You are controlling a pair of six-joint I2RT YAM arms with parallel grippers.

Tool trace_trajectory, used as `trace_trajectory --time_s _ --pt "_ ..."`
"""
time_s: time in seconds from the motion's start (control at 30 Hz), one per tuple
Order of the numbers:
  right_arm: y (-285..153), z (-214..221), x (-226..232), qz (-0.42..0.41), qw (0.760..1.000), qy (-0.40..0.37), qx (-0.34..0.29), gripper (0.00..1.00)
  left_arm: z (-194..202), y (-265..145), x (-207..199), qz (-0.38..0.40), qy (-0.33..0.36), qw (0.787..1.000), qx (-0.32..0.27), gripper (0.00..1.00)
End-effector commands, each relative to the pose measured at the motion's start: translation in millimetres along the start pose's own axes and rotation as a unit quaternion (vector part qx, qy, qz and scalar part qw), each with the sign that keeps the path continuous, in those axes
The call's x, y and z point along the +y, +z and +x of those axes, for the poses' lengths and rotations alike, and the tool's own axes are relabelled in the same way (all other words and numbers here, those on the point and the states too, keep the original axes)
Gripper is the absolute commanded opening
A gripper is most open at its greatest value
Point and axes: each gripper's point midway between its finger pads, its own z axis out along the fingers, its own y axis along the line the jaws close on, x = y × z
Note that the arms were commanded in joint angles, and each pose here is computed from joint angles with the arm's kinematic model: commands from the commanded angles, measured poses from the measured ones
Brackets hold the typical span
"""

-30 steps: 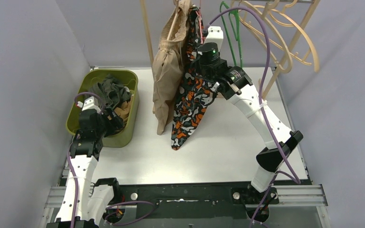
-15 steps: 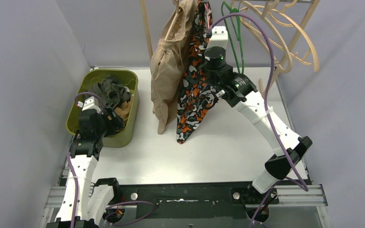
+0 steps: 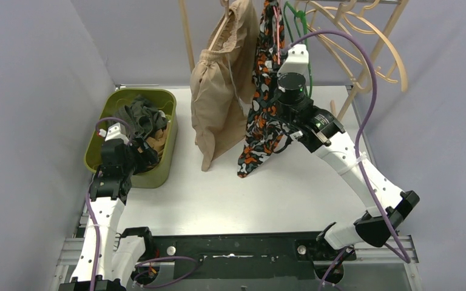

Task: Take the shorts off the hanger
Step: Pick up the hanger from the clothes rod.

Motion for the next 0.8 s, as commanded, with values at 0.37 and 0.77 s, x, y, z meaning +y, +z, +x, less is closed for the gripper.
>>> trace_trajectory --time_s 0.37,0.77 --pt "-79 100 5 -0.17 0.981 0.026 0.094 0.0 -13 1 -10 0.024 0.004 0.999 -0.022 0.74" --pt "-162 221 -10 -0.26 0.94 0.079 0.206 0.0 -12 2 -10 0.025 0.006 1.0 -0.017 0.75"
